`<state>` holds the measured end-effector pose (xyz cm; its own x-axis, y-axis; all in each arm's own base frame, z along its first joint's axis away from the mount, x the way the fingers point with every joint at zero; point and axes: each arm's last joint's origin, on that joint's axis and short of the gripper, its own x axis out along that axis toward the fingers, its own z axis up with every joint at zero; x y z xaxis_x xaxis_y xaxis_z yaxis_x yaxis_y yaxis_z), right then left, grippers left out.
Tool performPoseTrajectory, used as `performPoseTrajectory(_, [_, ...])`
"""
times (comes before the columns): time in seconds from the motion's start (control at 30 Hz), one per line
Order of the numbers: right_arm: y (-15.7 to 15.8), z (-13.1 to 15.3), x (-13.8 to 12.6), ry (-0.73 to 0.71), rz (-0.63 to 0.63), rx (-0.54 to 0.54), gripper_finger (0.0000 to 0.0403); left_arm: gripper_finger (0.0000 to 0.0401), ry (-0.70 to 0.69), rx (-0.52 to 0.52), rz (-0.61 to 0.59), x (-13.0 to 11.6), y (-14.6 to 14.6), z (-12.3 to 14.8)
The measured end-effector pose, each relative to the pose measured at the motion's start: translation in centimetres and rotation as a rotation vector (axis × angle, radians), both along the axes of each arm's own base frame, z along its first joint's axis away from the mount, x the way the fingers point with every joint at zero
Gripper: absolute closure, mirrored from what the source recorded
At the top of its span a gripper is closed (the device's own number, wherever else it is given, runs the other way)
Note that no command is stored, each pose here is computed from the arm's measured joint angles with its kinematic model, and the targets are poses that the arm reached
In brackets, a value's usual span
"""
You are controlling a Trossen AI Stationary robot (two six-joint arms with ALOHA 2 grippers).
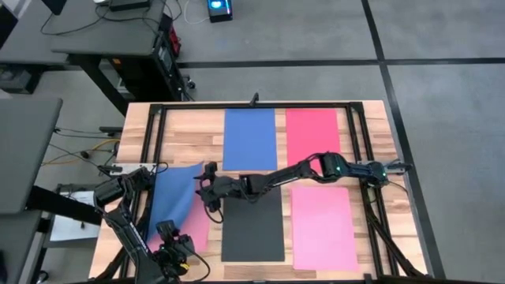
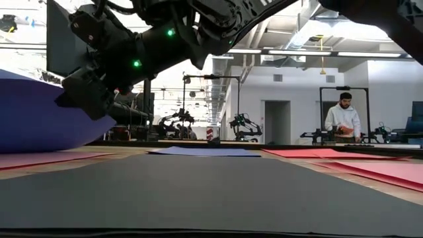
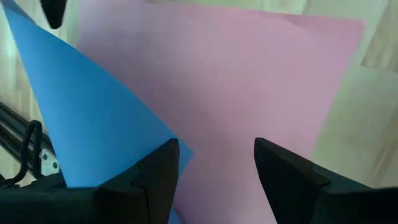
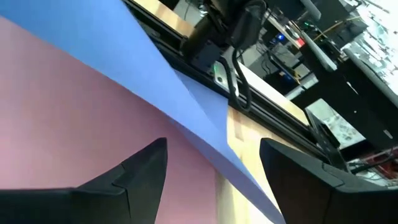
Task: Organize paper
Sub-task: Stack the blue paper on top of the blue paper
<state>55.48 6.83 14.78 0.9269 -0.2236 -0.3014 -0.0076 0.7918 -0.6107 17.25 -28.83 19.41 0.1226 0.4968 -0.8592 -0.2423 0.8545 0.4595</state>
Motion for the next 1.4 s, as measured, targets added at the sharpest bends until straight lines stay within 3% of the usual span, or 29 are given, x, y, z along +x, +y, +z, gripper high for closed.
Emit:
performPoseTrajectory(0.2, [-0.7, -0.7, 0.1, 0.024, 0.025, 0.011, 0.0196, 0.0211, -0.019, -0.032, 0.007, 0.1, -0.3, -0.1])
performPoseTrajectory(0.57, [-0.6, -0.8, 0.1, 0.020, 0.017, 0.044, 0.0391, 0.0211, -0.022, -0.044, 0.005, 0.2, -0.4, -0.2])
performPoseTrajectory(0.87, [-0.5, 0.2, 0.4, -0.011, 0.006, 0.040, 0.0403, 0.0211, -0.003, -0.029, -0.004, 0.4, -0.7, 2.7])
performPoseTrajectory(1.13, [0.3, 2.5, 1.0, -0.074, 0.008, 0.021, 0.0403, 0.0211, -0.221, -0.098, -0.125, 1.1, -1.7, 7.6])
performPoseTrajectory(1.4, [2.1, 5.6, 0.9, -0.001, -0.089, -0.159, 0.0403, 0.0211, -0.345, -0.150, -0.196, 0.8, -1.3, 11.6])
